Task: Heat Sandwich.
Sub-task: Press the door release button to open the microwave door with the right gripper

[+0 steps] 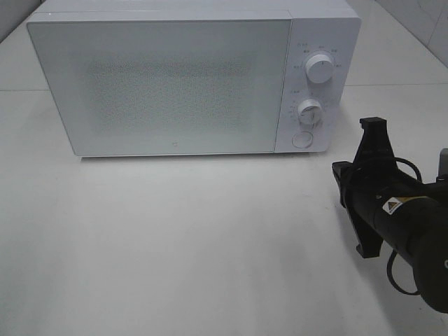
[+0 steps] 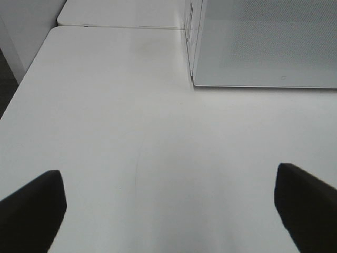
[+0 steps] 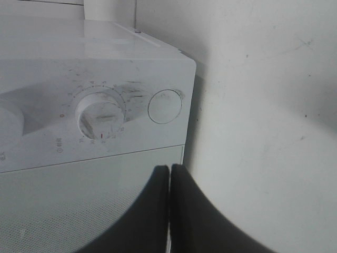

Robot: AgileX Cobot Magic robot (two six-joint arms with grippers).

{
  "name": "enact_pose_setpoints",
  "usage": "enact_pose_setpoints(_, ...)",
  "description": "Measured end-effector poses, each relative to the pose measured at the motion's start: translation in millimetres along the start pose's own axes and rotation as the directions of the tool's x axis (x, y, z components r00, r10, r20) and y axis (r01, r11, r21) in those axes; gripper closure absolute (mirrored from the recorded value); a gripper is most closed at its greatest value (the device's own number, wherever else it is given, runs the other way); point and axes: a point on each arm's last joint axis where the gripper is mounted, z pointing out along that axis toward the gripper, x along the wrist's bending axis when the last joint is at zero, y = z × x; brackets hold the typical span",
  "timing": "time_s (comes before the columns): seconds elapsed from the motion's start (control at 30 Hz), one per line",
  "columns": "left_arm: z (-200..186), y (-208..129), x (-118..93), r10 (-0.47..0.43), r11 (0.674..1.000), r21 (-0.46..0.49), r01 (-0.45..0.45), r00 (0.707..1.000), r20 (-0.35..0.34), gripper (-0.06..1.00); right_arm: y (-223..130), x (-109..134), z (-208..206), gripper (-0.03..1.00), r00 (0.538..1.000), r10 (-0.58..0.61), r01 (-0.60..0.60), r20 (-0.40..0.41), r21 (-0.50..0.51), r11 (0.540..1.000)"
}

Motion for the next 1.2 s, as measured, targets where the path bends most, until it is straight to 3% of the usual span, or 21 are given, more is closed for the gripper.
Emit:
enact_pose_setpoints(0.23,0,0,0,0.0,1.0,0.0,0.0,1.0,0.0,-0.05,-3,1,3,0.95,1.0,0.001,-0.001,0.008,0.014,1.0)
enact_pose_setpoints(0.63,0,0,0,0.0,1.0,0.0,0.0,1.0,0.0,-0.05,-19,0,45,0.95,0.999,-0.021,0.018,0.038,0.076,0.997)
enact_pose_setpoints(1.2,0,0,0,0.0,1.0,0.0,0.0,1.0,0.0,-0.05,-14,15,101,0.95,0.998,0.006,-0.01,0.055,0.065,0.998)
